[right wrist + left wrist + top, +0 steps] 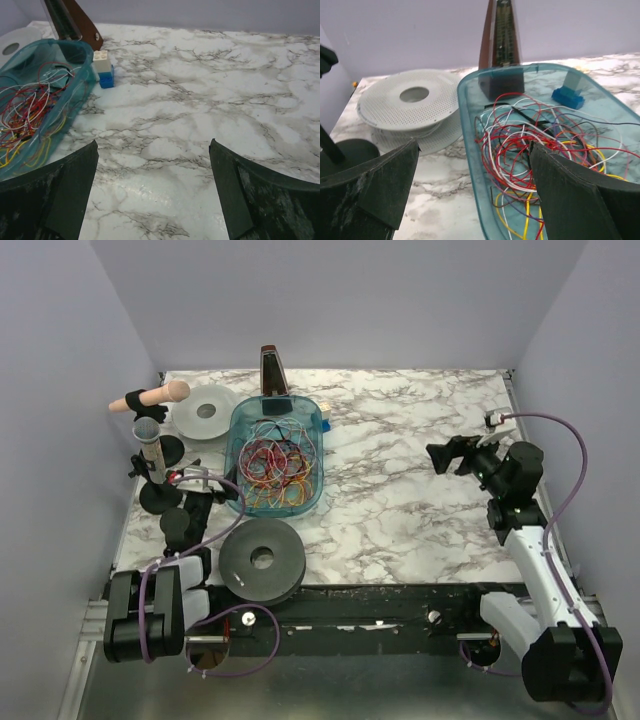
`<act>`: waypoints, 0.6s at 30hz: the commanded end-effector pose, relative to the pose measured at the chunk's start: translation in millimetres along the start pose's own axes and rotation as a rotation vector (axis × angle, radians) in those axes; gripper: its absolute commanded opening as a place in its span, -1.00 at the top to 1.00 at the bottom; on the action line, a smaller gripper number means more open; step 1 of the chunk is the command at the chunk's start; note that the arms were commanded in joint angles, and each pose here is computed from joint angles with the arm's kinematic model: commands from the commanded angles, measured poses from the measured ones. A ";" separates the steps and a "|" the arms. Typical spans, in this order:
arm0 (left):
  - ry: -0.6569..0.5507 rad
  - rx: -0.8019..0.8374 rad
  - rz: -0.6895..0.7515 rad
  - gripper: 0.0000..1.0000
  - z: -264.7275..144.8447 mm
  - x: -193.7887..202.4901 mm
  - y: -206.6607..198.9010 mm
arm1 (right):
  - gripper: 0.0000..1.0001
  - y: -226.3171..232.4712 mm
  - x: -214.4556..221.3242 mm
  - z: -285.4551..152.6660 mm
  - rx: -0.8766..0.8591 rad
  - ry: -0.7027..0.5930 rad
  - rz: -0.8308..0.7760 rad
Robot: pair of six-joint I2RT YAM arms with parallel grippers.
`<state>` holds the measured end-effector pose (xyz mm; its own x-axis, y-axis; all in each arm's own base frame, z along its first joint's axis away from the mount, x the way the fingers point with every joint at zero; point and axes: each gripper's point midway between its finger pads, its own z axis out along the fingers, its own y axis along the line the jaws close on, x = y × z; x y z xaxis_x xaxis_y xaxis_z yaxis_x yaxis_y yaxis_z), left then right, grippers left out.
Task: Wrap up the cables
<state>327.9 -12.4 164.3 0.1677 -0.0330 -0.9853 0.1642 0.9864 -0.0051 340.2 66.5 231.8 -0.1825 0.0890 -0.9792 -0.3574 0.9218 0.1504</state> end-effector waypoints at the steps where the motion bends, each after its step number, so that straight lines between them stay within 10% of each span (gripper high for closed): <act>1: -0.267 0.156 0.109 -0.98 -8.4 -68.8 -30.3 | -1.00 26.0 -9.0 -12.3 -0.091 0.012 0.070; 10: 0.376 0.535 0.087 -0.98 5.8 -58.8 -82.6 | -1.00 58.0 -47.1 -26.2 -0.226 -0.046 0.042; 18: 0.520 0.611 0.141 -0.98 -29.8 -64.7 -108.5 | -1.00 97.1 -43.0 -31.8 -0.315 0.035 0.054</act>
<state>309.5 -103.5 271.2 0.0038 0.2281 -0.9736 0.6176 0.7652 0.1817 300.1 117.7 295.3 -0.1532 0.1421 -0.9779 -0.5711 0.7949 0.2049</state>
